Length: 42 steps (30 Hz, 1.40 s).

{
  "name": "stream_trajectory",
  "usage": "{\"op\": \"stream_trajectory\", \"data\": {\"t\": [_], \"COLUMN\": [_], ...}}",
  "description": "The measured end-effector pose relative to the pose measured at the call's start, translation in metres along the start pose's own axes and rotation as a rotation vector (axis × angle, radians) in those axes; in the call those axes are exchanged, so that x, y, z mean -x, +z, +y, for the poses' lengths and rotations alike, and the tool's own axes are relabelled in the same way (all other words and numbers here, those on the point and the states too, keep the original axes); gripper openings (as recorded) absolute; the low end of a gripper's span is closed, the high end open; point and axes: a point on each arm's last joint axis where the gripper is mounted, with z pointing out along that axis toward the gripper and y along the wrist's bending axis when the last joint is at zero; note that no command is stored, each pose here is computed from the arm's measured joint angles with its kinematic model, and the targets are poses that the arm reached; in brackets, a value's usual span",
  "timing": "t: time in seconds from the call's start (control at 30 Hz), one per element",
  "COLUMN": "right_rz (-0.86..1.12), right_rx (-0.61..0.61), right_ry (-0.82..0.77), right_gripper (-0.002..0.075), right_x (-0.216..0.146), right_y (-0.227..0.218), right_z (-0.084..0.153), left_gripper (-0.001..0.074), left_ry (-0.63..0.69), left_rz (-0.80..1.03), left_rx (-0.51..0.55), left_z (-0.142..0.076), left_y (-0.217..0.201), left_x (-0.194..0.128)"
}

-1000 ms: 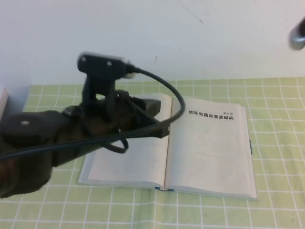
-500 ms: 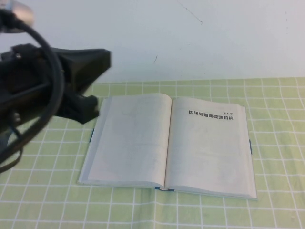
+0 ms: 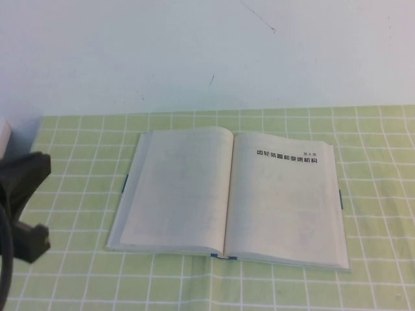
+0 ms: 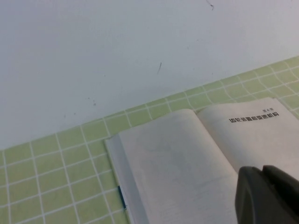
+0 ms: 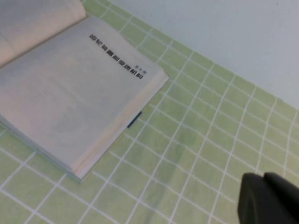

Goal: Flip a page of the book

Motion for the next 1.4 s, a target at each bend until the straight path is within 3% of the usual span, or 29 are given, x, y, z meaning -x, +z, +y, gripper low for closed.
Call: {"op": "stream_trajectory", "data": {"t": [0.2,0.37,1.27,1.4], "right_rz": [0.026,0.054,0.126,0.127], "right_rx": [0.016,0.041,0.114,0.115], "right_ry": [0.034,0.056,0.126,0.126], "right_gripper": [-0.0001,-0.0002,-0.0002,-0.0002], "right_x": [-0.046,-0.056,-0.062,-0.062], "right_y": [0.012,0.016,0.015,0.015], "right_z": [0.019,0.025,0.032,0.032], "left_gripper": [-0.0004,-0.0004,-0.0004,-0.0004], "left_ry": [-0.007,-0.016,-0.082,-0.039], "left_rz": [0.000,0.044,-0.019,-0.110], "left_rx": [0.034,0.037,0.028,0.100], "left_z": [0.001,0.001,0.000,0.003], "left_y": [-0.009,-0.007,-0.009,-0.026], "left_x": [-0.049,-0.069,-0.067,-0.076]}}
